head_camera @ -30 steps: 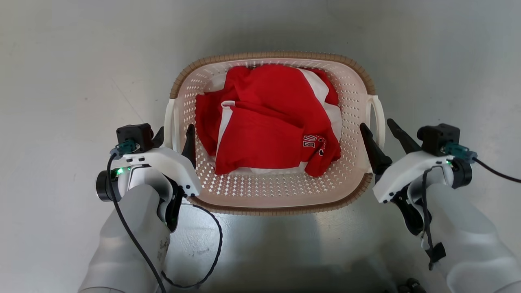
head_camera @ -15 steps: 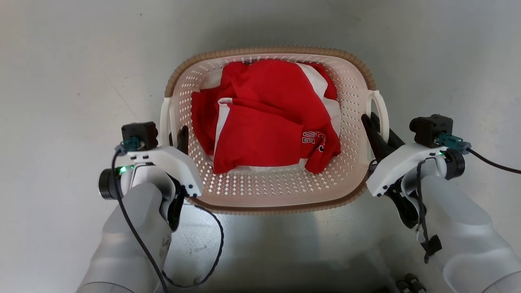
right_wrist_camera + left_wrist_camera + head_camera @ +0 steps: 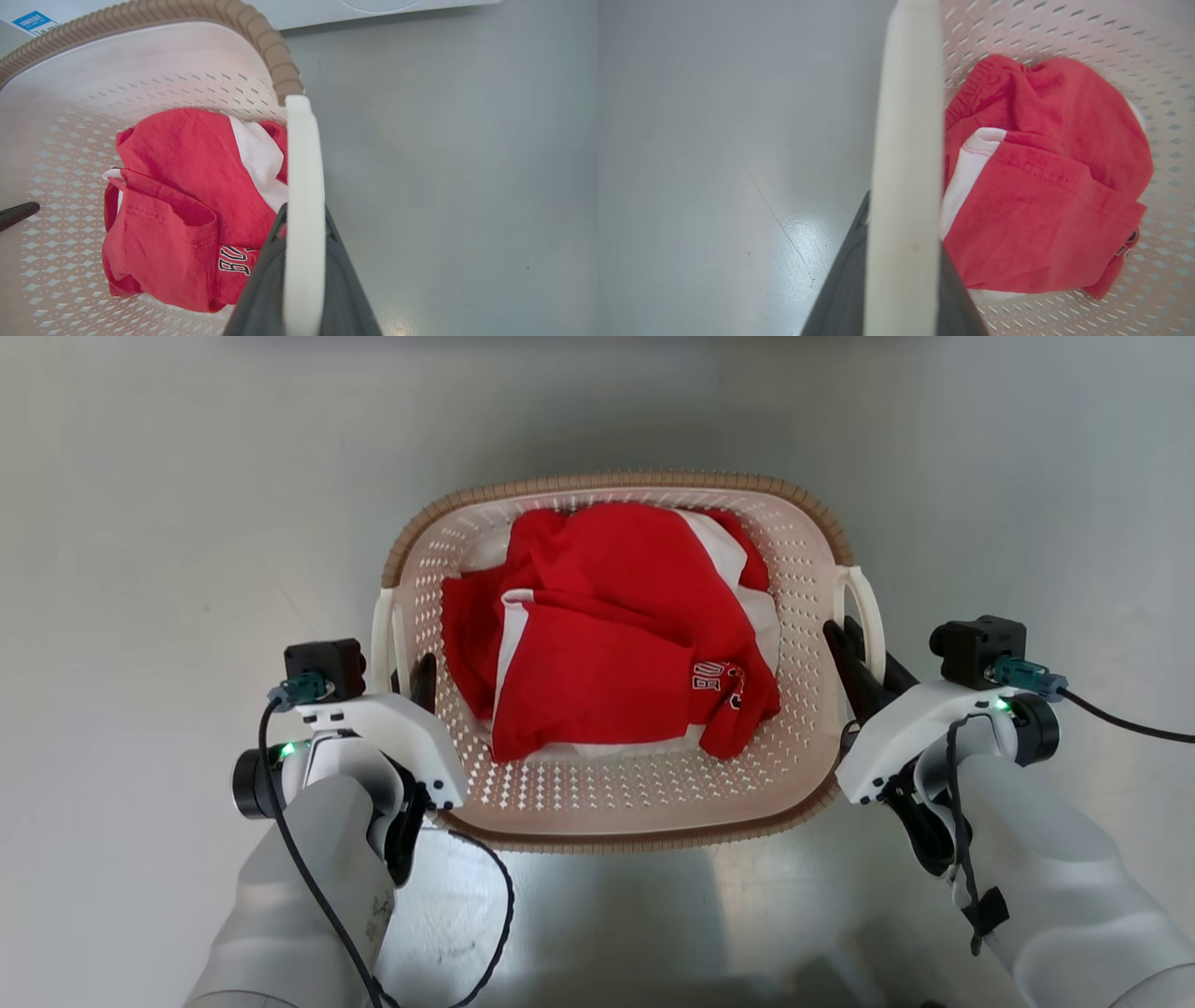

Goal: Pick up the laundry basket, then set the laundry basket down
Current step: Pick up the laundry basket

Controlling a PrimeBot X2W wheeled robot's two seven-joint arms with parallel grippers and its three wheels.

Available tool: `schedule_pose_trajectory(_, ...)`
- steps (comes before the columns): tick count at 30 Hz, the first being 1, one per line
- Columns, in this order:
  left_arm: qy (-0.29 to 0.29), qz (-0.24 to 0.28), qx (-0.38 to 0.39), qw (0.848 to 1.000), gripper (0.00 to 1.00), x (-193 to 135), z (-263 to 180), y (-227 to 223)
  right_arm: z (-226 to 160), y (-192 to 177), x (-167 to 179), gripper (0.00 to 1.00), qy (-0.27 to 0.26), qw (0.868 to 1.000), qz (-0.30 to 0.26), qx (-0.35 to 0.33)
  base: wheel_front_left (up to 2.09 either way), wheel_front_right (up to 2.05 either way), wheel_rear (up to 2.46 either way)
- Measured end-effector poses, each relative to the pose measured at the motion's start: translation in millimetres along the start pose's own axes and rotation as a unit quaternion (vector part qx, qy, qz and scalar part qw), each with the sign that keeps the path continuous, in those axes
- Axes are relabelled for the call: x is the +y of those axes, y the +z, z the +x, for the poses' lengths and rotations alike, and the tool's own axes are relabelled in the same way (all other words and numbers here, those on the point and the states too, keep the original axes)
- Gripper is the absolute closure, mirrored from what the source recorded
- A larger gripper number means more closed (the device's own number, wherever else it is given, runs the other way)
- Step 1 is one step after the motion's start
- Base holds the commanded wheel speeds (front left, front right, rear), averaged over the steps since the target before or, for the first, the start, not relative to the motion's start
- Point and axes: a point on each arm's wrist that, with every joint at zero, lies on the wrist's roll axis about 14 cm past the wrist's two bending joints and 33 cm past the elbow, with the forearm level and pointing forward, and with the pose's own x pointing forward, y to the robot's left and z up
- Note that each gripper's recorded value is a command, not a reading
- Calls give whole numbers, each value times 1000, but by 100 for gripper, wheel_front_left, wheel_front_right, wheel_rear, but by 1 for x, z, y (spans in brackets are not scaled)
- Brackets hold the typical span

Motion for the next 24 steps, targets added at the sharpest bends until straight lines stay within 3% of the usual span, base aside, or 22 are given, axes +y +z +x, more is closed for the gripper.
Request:
schedule_pose_trajectory(8, -24, -3, -26, 999, 100, -18, -27, 23, -27, 32, 8, 100, -2, 999, -12, -31, 0, 0, 0)
schedule_pose_trajectory(24, -49, 7, -32, 998, 100, -42, -91, 38, -91, 62, 36, 100, 1, 998, -43, -42, 0, 0, 0)
